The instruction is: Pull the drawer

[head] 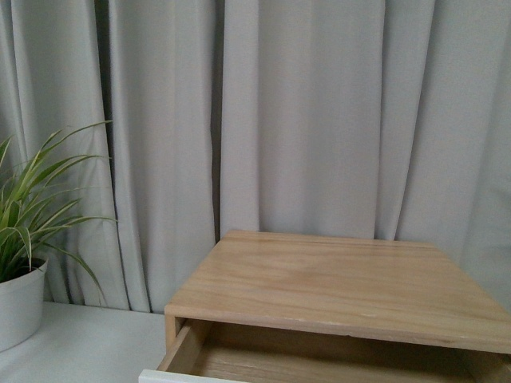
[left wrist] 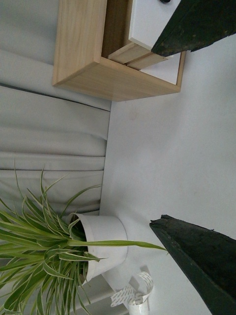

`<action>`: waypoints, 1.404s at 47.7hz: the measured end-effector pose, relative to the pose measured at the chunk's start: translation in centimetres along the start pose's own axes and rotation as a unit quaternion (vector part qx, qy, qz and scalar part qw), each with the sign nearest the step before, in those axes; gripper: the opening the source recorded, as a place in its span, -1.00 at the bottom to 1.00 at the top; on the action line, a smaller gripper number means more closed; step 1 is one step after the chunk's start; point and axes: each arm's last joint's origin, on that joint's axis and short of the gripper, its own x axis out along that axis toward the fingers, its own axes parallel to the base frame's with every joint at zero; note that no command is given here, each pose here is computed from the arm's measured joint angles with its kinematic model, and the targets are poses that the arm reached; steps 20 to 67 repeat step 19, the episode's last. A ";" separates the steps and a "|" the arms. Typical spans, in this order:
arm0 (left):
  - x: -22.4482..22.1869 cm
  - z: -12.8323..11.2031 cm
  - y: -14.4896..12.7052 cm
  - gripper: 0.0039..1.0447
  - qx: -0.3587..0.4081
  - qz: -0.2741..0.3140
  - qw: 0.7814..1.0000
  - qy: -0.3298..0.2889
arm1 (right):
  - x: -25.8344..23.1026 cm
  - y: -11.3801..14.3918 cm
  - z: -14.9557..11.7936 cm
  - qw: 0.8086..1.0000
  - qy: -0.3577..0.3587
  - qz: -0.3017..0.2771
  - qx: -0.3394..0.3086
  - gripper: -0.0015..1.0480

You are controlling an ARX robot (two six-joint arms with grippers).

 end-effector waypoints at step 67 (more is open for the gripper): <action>0.0 0.0 0.0 0.89 0.000 0.000 1.000 0.000 | 0.0 0.0 0.0 1.000 0.000 0.000 0.000 0.83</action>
